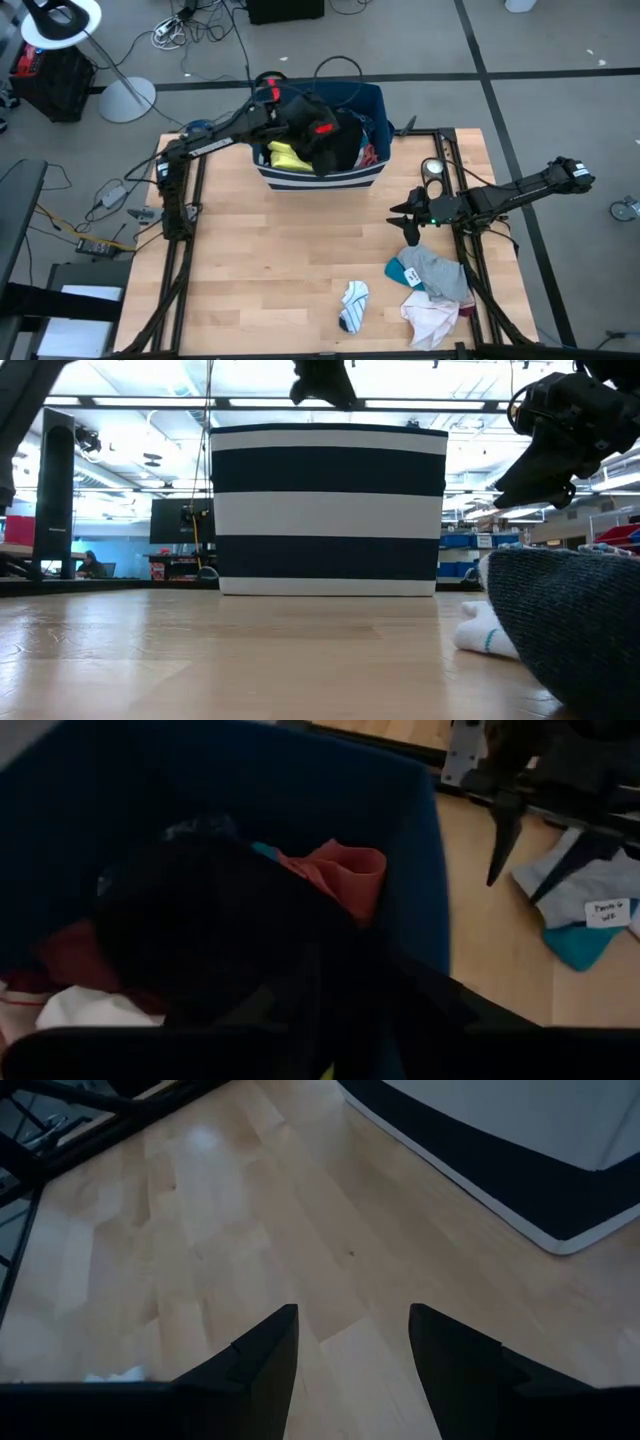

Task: Sort clothes
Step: Put the gray underwear into the blue laundry bin

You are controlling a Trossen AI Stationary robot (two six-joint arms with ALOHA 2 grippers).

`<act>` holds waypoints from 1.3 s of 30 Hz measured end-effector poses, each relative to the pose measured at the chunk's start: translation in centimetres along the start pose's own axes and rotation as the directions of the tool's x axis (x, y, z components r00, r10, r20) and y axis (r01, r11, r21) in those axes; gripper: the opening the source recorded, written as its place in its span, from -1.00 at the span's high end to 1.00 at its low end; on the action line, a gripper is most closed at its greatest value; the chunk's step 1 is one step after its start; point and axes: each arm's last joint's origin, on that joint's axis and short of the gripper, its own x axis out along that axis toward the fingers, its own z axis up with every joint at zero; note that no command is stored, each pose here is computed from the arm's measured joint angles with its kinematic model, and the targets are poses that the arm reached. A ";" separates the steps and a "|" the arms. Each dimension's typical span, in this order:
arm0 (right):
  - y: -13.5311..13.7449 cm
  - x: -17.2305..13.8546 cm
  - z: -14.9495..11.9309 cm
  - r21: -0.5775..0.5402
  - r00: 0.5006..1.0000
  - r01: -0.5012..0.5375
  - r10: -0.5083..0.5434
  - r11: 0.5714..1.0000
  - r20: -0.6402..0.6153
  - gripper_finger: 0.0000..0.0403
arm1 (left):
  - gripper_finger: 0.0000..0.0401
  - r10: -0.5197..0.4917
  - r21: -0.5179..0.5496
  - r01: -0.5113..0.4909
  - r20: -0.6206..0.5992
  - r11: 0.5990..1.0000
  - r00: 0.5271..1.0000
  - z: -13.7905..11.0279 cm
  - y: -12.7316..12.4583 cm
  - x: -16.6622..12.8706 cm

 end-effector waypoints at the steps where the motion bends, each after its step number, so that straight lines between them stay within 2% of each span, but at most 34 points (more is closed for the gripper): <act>1: 0.0 0.0 0.0 0.001 1.000 -0.002 0.002 1.000 0.001 0.05 | 0.42 -0.001 0.013 0.001 0.009 1.000 1.000 -0.1 -0.5 -0.4; 6: 0.0 0.0 0.0 0.000 1.000 -0.003 0.003 1.000 0.003 0.05 | 0.42 -0.008 0.060 0.006 0.037 0.998 0.999 -1.2 -2.6 -3.2; 11: 0.0 0.0 0.0 0.018 1.000 -0.001 0.001 1.000 0.004 0.05 | 0.42 0.025 0.094 -0.033 0.082 0.995 0.996 -3.7 -4.4 -4.9; 15: 0.1 0.0 0.1 0.021 1.000 -0.004 0.003 1.000 0.008 0.05 | 0.42 -0.047 0.126 0.024 0.188 0.992 0.981 -6.4 -6.2 -6.6; 22: 0.2 0.0 0.2 -0.003 1.000 -0.015 0.015 1.000 0.025 0.04 | 0.42 -0.161 0.136 0.130 0.256 0.982 0.953 -13.0 -7.9 -7.6; 30: 0.2 0.0 0.3 -0.013 0.999 -0.021 0.021 1.000 0.032 0.07 | 0.42 -0.278 0.166 0.229 0.400 0.959 0.873 -20.1 -9.1 -6.2; 35: 0.4 -0.1 0.2 -0.020 0.999 -0.031 0.031 0.999 0.026 0.08 | 0.42 -0.199 0.045 0.199 0.424 0.979 0.884 -24.2 -8.4 -3.8; 39: 0.4 -0.1 0.2 -0.035 0.999 -0.016 0.017 0.999 0.036 0.08 | 0.42 -0.091 0.016 0.092 0.399 0.996 0.913 -27.4 -7.7 -1.9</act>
